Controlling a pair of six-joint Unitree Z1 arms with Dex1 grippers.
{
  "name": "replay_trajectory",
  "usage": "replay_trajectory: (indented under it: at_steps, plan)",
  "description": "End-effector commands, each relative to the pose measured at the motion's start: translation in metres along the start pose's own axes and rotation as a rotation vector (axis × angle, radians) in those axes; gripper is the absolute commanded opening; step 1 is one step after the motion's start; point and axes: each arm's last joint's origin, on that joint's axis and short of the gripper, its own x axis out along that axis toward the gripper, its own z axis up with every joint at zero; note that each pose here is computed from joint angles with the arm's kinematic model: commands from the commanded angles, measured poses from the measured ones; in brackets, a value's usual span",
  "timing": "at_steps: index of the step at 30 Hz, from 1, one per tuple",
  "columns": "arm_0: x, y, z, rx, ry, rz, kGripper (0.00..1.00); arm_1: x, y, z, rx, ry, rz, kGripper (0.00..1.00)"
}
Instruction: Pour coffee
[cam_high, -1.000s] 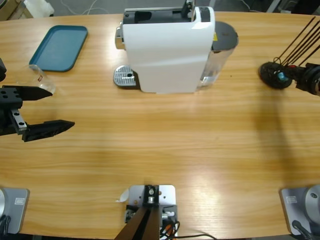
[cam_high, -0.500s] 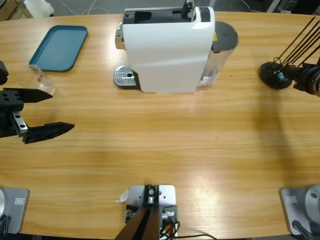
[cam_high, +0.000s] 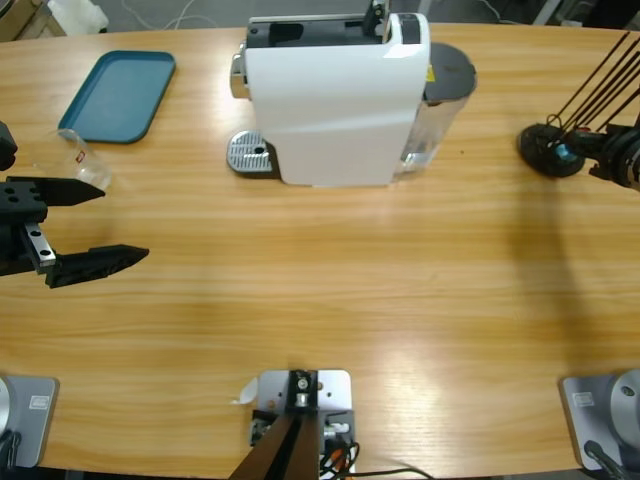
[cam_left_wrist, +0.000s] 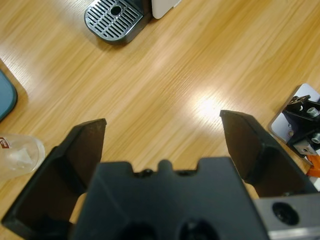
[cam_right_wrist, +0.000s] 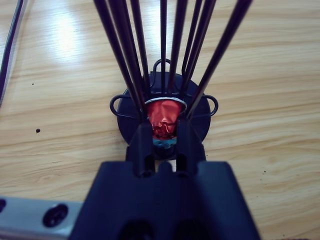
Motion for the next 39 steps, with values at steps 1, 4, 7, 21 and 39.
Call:
replay_trajectory:
  at_steps: [1,4,7,21,39]
  plan:
    - [0.007,0.001,-0.01,-0.031,0.04,0.005,0.982,-0.02,-0.007,0.01,-0.002,-0.024,-0.023,0.0]
    - [0.008,0.001,-0.01,-0.033,0.042,0.006,0.982,-0.025,-0.005,0.019,-0.005,-0.039,-0.02,0.0]
    - [0.008,0.001,-0.012,-0.034,0.044,0.007,0.982,-0.037,-0.007,0.029,-0.003,-0.063,-0.026,0.0]
    - [0.007,0.001,-0.012,-0.036,0.037,0.005,0.982,-0.088,-0.003,0.083,-0.014,-0.193,-0.013,0.0]
    - [0.006,0.001,-0.01,-0.045,0.026,0.006,0.987,-0.168,0.051,0.094,-0.379,-0.257,0.59,0.0]
